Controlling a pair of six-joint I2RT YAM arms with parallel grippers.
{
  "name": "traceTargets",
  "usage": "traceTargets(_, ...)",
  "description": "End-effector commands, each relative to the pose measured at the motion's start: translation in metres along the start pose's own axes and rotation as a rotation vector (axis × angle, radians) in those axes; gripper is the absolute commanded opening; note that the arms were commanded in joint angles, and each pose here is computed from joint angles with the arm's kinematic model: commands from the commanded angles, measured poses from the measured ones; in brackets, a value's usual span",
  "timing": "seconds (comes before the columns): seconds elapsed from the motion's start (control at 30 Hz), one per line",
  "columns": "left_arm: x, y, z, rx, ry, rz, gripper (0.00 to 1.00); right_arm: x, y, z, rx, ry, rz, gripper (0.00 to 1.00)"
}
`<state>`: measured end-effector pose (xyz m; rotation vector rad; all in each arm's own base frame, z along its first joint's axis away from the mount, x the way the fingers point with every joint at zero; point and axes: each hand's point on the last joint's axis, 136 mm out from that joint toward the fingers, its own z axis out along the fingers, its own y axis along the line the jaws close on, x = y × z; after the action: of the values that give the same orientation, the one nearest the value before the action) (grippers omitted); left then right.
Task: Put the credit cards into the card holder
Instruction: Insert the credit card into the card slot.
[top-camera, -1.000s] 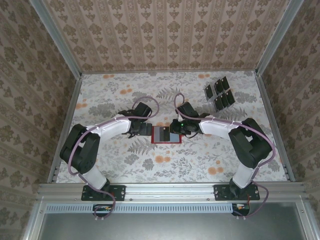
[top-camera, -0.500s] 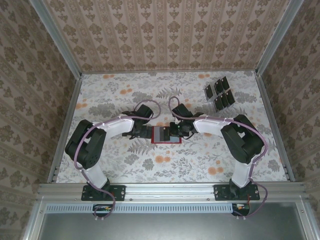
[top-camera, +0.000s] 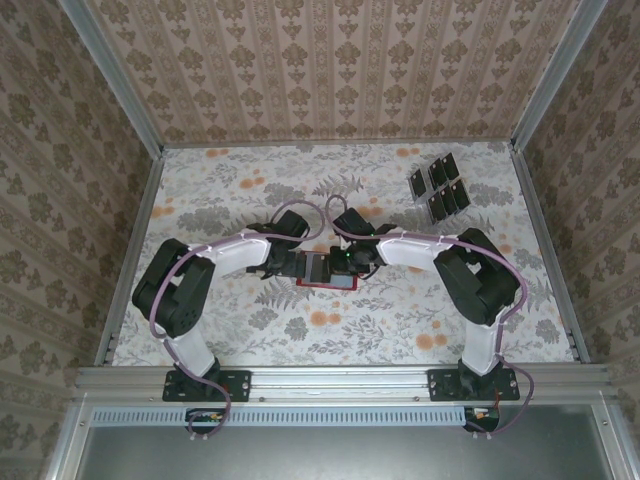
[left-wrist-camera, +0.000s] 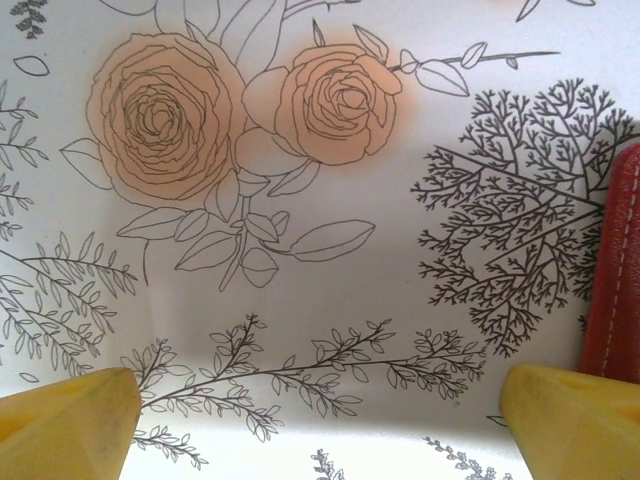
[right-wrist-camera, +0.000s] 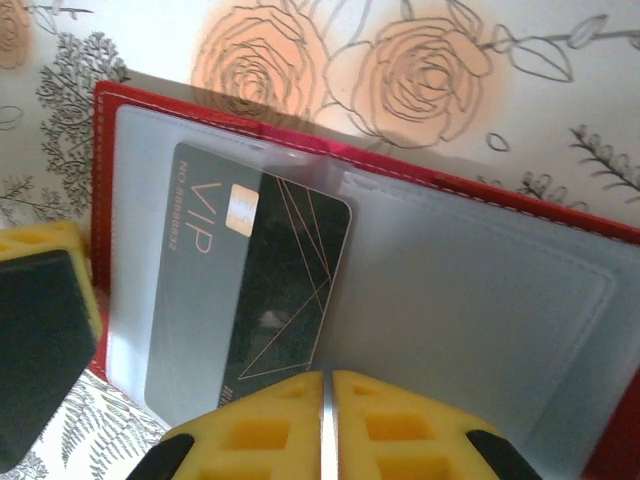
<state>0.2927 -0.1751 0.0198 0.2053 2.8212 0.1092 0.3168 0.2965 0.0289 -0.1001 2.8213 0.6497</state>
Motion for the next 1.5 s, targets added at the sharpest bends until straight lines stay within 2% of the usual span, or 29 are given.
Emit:
traceTargets(0.0,0.018,-0.003,0.012,-0.009,0.057,0.038,1.0,0.001,0.003,0.003,0.024,0.015,-0.021,0.13)
traceTargets(0.47,0.022,-0.007,0.01,0.003,0.053,0.031,1.0,-0.003,0.026,0.017,-0.031,0.025,-0.022,0.13)
traceTargets(0.67,0.022,-0.008,0.01,0.004,0.049,0.026,1.0,-0.014,0.036,0.005,-0.062,-0.019,-0.032,0.13)
traceTargets(0.97,0.009,0.001,-0.009,0.014,-0.007,-0.015,1.0,-0.013,0.019,-0.025,-0.042,-0.088,-0.01,0.13)
traceTargets(1.23,-0.001,0.018,-0.011,0.015,-0.021,-0.059,1.0,-0.009,0.011,-0.011,-0.035,-0.068,0.012,0.12)
traceTargets(1.47,-0.002,0.019,-0.004,0.015,-0.008,-0.051,1.0,-0.008,0.006,-0.001,-0.018,-0.054,0.017,0.1)
